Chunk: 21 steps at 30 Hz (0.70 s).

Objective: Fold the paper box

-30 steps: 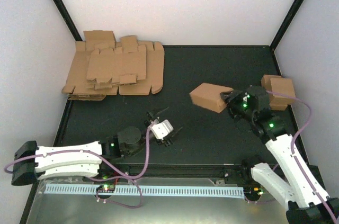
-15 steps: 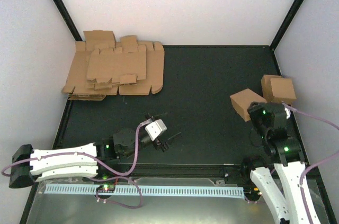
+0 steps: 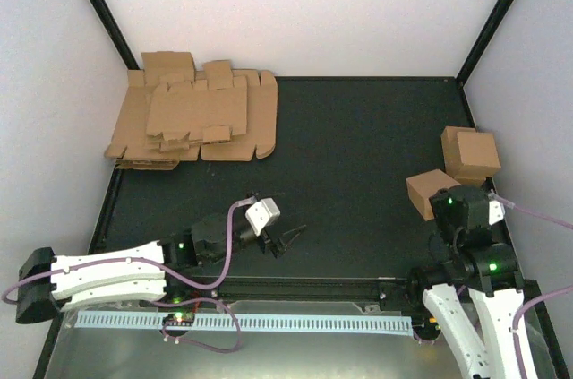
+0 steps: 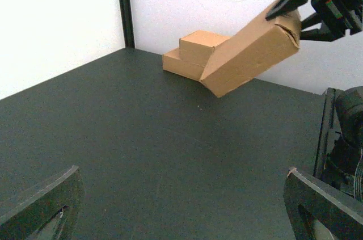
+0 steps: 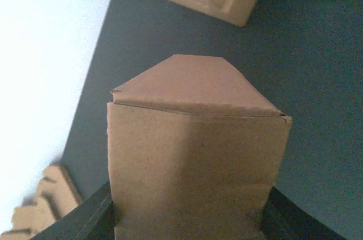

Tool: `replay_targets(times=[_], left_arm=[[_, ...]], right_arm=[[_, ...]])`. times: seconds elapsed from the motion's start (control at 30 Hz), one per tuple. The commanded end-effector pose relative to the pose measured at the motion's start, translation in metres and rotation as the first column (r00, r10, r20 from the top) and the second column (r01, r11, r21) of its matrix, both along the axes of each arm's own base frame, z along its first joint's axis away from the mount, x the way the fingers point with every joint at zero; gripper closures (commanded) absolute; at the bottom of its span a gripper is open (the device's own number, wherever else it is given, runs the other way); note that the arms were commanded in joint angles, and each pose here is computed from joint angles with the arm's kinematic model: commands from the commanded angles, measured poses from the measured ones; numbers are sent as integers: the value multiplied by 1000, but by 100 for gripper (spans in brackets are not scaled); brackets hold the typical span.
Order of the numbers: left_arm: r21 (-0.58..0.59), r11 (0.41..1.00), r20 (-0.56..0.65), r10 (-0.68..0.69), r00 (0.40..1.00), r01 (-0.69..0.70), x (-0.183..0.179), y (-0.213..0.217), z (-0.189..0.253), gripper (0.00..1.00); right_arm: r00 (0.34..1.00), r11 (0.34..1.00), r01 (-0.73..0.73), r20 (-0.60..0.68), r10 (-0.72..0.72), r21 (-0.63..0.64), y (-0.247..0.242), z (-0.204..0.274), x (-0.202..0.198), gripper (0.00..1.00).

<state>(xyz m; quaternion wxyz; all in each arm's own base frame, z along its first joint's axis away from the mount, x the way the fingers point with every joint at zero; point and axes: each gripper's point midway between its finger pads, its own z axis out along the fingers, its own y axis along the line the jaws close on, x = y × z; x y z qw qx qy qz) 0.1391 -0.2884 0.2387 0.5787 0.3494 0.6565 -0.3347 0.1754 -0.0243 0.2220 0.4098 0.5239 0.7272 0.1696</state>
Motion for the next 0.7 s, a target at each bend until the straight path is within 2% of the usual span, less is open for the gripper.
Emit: replay_targets(times=[0.0,0.13,0.37,0.53,0.67], left_arm=[[-36,998,-66,-49,997,47,-4,-3,0,1],[-39,996,-88,-77,993,74,-4,-7,-2,1],[-32,994,-101,-103,990,100,-5,-7,-6,1],[-38,993,-112,-115,987,111,-5,-7,-7,1],[-46,991,-119,-131,984,126,-6,-7,-5,1]], right_arm=[[985,983,163,-49,-167,-80,-32,-6,-28,63],[962,945,250,-58,-267,-212,-56,-8,-41,63],[945,909,295,-53,-324,-294,-68,-12,-33,64],[978,948,208,42,-204,-241,-50,-7,0,63],[968,954,230,-52,-244,-193,-51,-35,7,70]])
